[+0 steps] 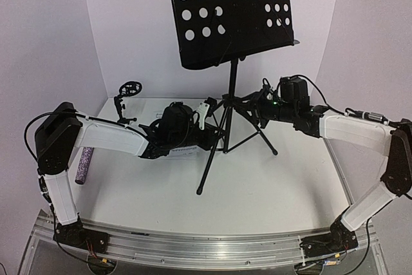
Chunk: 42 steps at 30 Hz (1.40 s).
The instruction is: Pack up the instrument practice props
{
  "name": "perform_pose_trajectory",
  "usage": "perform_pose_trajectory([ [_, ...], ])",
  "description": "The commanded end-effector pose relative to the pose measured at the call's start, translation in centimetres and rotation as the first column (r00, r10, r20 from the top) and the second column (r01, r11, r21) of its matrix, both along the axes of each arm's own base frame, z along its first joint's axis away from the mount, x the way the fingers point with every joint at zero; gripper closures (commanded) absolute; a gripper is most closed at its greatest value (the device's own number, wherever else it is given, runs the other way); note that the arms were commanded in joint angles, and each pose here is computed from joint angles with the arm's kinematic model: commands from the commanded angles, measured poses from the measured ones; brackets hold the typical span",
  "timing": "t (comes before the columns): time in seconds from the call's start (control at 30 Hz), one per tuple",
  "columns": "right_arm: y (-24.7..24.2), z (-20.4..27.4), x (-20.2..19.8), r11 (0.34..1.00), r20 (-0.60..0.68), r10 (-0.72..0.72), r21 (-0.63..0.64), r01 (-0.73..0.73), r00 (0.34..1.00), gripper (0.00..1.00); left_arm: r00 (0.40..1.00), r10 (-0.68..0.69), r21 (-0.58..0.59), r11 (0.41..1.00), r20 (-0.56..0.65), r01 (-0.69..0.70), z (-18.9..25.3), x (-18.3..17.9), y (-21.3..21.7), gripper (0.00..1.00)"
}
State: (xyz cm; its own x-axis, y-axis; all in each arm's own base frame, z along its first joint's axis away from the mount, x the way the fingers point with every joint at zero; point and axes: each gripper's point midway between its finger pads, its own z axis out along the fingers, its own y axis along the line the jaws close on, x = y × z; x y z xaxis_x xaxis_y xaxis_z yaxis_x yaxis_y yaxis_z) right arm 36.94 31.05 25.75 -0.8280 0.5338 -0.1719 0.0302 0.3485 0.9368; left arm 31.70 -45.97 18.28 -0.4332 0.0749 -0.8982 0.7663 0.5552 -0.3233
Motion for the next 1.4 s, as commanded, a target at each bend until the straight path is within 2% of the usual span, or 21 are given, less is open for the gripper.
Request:
perform_pose_trajectory([
  [0.0,0.3,0.7,1.0,0.998,0.000,-0.036,0.055,0.036,0.999,0.70,0.996,-0.060,0.010,0.998,-0.064,0.061,-1.8,-1.3,-1.3,1.00],
  [0.13,0.3,0.3,1.2,0.998,-0.007,-0.042,0.053,0.042,0.999,0.73,0.996,-0.058,0.011,0.998,-0.061,0.059,-1.8,-1.2,-1.3,1.00],
  [0.2,0.1,0.1,1.2,0.998,-0.003,-0.049,0.045,0.049,0.999,0.83,0.997,-0.057,0.008,0.998,-0.061,0.058,-1.7,-1.2,-1.4,1.00],
  [0.27,0.0,-0.1,1.2,0.998,0.000,-0.050,0.037,0.050,0.999,0.98,0.996,-0.057,0.008,0.998,-0.062,0.058,-1.7,-1.2,-1.4,1.00],
  [0.33,0.0,-0.5,1.1,0.999,0.016,-0.040,0.013,0.040,0.999,1.00,0.997,-0.056,0.007,0.998,-0.061,0.057,-1.6,-1.2,-1.4,1.00],
  [0.4,-0.1,-1.1,0.9,0.998,0.054,-0.006,-0.070,0.010,0.999,1.00,0.997,-0.055,0.006,0.998,-0.060,0.055,-1.5,-1.1,-1.3,1.00],
  [0.47,-0.3,-1.7,0.6,0.964,0.139,0.086,-0.260,-0.047,0.987,1.00,0.997,-0.058,0.003,0.998,-0.058,0.058,-1.2,-1.0,-1.3,1.00],
  [0.53,-0.7,-3.1,-0.1,0.874,0.207,0.196,-0.480,-0.075,0.959,1.00,0.997,-0.061,0.004,0.998,-0.053,0.061,-0.9,-0.9,-1.3,1.00],
  [0.6,-0.9,-3.4,-0.4,0.753,0.316,0.343,-0.656,-0.057,0.885,1.00,0.997,-0.060,0.004,0.998,-0.049,0.060,-0.8,-0.8,-1.4,1.00],
  [0.7,-0.9,-3.1,-0.2,0.609,0.392,0.501,-0.793,0.008,0.771,1.00,0.997,-0.057,0.006,0.998,-0.050,0.058,-0.8,-0.5,-1.4,1.00],
  [0.83,-0.9,-2.9,0.6,0.426,0.405,0.673,-0.896,0.123,0.619,1.00,0.997,-0.056,0.014,0.998,-0.055,0.057,-1.0,-0.3,-1.2,1.00],
  [0.93,-0.7,-3.2,0.6,0.284,0.363,0.802,-0.931,0.231,0.474,1.00,0.997,-0.055,0.019,0.998,-0.058,0.056,-1.1,-0.1,-1.0,1.00],
  [1.03,-0.3,-2.5,0.8,0.204,0.332,0.872,-0.915,0.349,0.360,1.00,0.997,-0.055,0.021,0.998,-0.058,0.056,-1.1,0.1,-0.9,1.00],
  [1.27,-0.2,-2.7,2.4,-0.061,0.096,0.967,-0.813,0.579,0.237,1.00,0.997,-0.056,0.028,0.998,-0.056,0.057,-1.2,0.6,-0.8,1.00],
  [1.37,0.6,-3.0,2.9,-0.129,0.009,0.981,-0.723,0.679,0.196,1.00,0.997,-0.055,0.032,0.998,-0.051,0.057,-1.3,0.8,-0.7,1.00],
])
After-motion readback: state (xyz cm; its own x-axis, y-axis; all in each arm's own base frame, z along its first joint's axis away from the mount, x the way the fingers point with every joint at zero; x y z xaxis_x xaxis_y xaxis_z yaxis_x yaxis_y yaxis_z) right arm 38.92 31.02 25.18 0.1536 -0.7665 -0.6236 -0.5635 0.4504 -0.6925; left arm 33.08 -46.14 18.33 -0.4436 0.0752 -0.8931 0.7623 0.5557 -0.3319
